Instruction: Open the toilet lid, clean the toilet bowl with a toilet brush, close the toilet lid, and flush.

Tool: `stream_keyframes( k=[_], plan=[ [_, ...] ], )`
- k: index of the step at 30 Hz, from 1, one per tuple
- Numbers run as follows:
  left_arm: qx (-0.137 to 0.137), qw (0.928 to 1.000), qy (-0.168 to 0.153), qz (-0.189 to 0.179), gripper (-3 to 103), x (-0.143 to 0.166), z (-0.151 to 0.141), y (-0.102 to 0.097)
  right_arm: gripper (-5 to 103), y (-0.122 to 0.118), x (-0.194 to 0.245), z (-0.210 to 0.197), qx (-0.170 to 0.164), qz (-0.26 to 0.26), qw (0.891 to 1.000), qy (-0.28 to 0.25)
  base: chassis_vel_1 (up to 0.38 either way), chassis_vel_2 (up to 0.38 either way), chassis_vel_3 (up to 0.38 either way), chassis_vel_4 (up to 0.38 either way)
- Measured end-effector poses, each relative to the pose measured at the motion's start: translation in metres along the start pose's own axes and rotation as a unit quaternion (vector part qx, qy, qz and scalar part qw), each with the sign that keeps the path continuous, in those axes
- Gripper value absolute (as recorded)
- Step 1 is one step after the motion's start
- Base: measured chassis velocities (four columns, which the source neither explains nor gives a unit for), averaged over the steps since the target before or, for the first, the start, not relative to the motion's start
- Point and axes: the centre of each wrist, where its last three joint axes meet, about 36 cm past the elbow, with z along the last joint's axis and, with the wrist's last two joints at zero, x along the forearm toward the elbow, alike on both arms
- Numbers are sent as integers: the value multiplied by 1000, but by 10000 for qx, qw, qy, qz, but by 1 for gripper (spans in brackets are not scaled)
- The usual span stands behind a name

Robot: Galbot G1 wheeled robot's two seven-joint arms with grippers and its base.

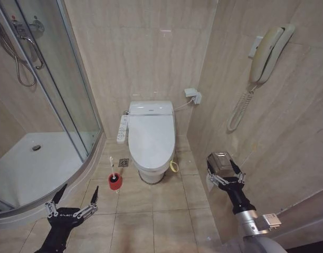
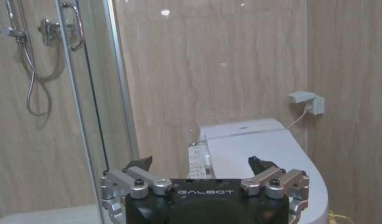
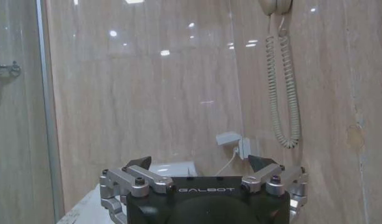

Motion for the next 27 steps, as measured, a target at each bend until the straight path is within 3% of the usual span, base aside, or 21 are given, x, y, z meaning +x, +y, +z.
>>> stream_keyframes(
  k=[27],
  plan=[
    [0, 10000, 0, 0, 100, 0, 0, 0, 100, -3, -1, 0, -182, 11, 9998, -73, -20, 17, 16, -15]
  ],
)
